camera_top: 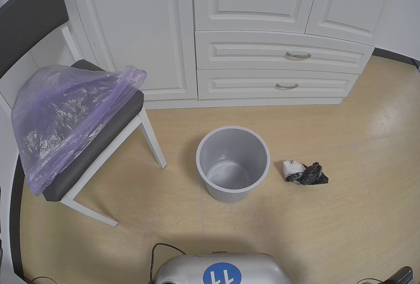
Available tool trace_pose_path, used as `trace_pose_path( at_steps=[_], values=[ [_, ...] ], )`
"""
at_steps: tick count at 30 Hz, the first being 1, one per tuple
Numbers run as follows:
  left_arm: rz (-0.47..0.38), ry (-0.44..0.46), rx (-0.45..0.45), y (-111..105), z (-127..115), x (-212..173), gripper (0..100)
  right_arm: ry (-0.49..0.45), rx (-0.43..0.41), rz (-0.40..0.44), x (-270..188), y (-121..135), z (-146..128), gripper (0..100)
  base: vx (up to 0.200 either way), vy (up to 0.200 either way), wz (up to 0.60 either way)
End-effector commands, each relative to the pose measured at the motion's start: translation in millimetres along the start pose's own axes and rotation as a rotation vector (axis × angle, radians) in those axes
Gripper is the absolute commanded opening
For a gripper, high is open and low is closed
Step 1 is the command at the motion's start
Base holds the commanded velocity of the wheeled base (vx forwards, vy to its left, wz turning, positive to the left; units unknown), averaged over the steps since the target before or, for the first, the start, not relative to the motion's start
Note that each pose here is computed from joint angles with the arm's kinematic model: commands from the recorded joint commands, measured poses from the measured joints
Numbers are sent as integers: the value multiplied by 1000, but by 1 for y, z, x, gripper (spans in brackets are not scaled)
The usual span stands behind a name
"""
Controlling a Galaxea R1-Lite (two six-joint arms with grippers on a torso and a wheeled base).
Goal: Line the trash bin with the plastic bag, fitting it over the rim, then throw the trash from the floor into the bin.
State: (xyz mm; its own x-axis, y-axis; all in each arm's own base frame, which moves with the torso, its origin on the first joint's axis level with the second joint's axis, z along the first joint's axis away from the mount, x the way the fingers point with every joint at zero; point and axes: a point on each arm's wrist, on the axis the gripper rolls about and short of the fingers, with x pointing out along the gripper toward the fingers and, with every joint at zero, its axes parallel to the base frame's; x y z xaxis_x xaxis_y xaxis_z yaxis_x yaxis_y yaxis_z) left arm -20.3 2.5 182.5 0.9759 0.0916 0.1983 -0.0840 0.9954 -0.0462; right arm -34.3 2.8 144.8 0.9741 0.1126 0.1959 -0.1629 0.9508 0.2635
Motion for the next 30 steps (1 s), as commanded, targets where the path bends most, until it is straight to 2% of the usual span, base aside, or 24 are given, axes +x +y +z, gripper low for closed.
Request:
trace_pose_path(
  at_steps=[1, 2, 3, 4, 6, 8, 10, 11, 12, 15, 19, 22, 30],
  values=[
    [460, 430, 174, 24, 0, 138, 100, 237, -129, -32, 80, 9, 60, 100, 0, 0, 0],
    [468, 433, 179, 25, 0, 139, 100, 241, -133, -34, 82, 8, 60, 100, 0, 0, 0],
    [554, 441, 246, 44, -7, 155, 100, 275, -164, -73, 97, 6, 63, 100, 0, 0, 0],
    [586, 435, 273, 52, -10, 159, 100, 288, -176, -97, 104, 5, 64, 100, 0, 0, 0],
    [583, 412, 282, 59, -14, 162, 100, 295, -188, -126, 110, 4, 64, 100, 0, 0, 0],
    [398, 400, 248, 62, -21, 155, 100, 302, -194, -148, 116, 2, 62, 100, 0, 0, 0],
    [274, 397, 224, 57, -25, 141, 100, 315, -193, -151, 117, 1, 58, 100, 0, 0, 0],
    [262, 397, 226, 57, -25, 139, 100, 319, -192, -151, 117, 1, 58, 100, 0, 0, 0],
    [230, 403, 271, 52, -25, 130, 100, 332, -192, -156, 121, 0, 57, 100, 0, 0, 0],
    [210, 400, 319, 42, -22, 114, 100, 356, -191, -162, 123, -1, 52, 100, 0, 0, 0],
    [160, 448, 303, 31, -25, 101, 100, 391, -187, -165, 125, -4, 45, 100, 0, 0, 0],
    [86, 490, 291, 23, -29, 97, 100, 398, -186, -168, 127, -4, 44, 100, 0, 0, 0],
    [74, 530, 278, 23, -36, 98, 100, 407, -187, -168, 127, -5, 42, 100, 0, 0, 0]
  ],
)
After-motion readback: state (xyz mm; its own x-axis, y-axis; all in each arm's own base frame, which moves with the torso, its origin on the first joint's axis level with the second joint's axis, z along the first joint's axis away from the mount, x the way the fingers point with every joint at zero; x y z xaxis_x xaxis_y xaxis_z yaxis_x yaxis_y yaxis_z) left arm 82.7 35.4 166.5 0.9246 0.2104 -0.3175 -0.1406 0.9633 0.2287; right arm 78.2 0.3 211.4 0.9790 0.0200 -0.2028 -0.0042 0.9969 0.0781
